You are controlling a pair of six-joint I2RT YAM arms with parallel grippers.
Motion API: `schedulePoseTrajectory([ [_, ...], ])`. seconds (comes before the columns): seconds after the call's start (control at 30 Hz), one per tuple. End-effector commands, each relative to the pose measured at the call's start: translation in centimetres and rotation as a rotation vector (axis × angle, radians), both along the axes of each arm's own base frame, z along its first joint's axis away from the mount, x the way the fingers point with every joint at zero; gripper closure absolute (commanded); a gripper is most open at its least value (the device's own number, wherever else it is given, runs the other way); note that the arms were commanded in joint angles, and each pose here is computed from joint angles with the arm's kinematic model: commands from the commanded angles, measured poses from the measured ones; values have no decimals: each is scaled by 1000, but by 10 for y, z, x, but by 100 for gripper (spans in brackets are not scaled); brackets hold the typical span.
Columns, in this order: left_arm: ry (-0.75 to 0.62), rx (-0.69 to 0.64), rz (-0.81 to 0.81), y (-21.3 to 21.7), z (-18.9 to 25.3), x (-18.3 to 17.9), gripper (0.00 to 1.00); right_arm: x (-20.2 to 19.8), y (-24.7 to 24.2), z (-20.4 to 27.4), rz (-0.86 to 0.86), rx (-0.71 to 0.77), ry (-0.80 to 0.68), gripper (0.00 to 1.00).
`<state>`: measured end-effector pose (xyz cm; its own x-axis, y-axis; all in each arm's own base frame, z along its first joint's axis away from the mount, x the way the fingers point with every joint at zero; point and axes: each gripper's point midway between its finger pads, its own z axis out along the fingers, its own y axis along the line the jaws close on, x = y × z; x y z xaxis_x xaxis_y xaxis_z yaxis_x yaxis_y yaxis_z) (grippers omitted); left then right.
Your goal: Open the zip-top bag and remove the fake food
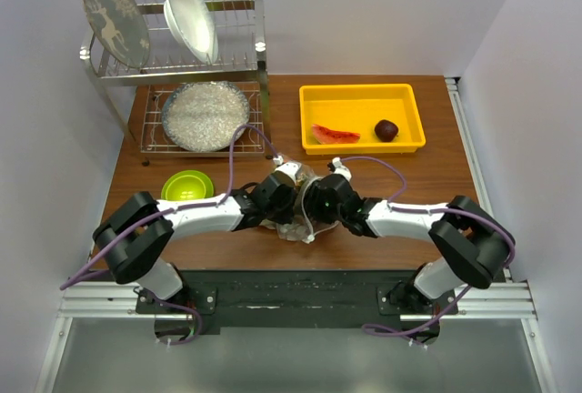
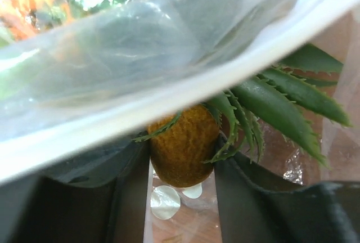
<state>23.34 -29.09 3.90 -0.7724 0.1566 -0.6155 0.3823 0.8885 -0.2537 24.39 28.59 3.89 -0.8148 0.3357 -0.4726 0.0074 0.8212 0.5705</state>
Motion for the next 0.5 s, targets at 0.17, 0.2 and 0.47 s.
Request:
schedulePoseTrajectory([
  [0.17,-41,86,129,35,-7,15,100,-14,-25,37,4,-30,-61,76],
  [0.2,-42,85,131,36,-6,15,100,-17,-28,41,9,-27,-63,76],
  [0.47,-54,52,136,30,5,21,100,-51,-65,63,49,-79,-60,75],
])
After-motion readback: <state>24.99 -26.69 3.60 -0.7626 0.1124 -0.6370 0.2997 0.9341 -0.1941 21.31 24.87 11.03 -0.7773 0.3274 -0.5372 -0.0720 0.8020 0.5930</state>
